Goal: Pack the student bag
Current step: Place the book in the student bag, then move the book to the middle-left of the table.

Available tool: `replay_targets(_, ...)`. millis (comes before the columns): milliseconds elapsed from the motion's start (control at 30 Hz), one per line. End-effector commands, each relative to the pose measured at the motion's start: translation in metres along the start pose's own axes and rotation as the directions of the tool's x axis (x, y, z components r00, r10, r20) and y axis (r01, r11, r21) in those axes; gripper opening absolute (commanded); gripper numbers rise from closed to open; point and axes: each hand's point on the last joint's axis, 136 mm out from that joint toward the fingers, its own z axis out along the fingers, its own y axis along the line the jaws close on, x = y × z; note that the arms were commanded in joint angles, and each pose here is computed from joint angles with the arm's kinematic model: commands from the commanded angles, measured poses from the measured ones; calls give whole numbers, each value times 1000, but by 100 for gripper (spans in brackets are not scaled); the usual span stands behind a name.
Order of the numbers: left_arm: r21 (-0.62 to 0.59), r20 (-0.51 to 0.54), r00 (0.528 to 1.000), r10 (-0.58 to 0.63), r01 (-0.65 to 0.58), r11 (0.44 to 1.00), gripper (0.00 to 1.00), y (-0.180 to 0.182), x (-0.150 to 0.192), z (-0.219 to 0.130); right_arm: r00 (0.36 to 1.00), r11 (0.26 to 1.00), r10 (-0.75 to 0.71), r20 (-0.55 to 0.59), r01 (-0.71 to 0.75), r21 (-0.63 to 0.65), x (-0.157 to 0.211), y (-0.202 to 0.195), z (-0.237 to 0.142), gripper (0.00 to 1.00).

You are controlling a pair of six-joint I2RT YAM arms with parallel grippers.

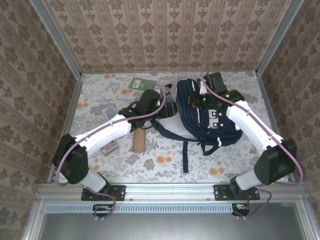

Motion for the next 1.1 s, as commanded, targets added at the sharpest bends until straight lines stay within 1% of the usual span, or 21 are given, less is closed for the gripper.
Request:
replay_targets(0, -42, 14, 999, 35, -34, 999, 78, 20, -27, -5, 999, 999, -19, 39, 20, -29, -1, 6, -9, 0)
replay_targets(133, -83, 42, 999, 19, -15, 996, 78, 43, -61, 11, 999, 999, -32, 14, 33, -33, 10, 9, -4, 0)
replay_targets(333, -99, 93, 995, -18, 28, 995, 78, 75, -110, 58, 997, 997, -69, -36, 68, -36, 31, 15, 7, 0)
replay_targets(467, -90, 102, 993, -51, 61, 994, 78, 93, -132, 90, 989, 993, -114, -96, 112, -22, 52, 17, 19, 0)
replay_targets(533, -100, 122, 989, -82, 95, 991, 77, 116, -149, 102, 985, 992, -123, -119, 122, -14, 61, 15, 24, 0)
replay_targets(767, -89, 148, 979, -143, 157, 984, 76, 159, -177, 136, 976, 991, -128, -175, 132, 10, 79, 5, 37, 0)
replay_targets(833, -95, 142, 976, -168, 182, 979, 76, 174, -181, 146, 974, 991, -131, -187, 135, 10, 82, 4, 39, 0)
replay_targets(967, -86, 139, 970, -202, 215, 973, 76, 192, -191, 161, 967, 989, -141, -210, 145, 1, 88, 5, 42, 0)
replay_targets(1067, -69, 131, 965, -229, 239, 968, 74, 203, -198, 171, 961, 988, -149, -233, 153, -1, 93, 4, 44, 5)
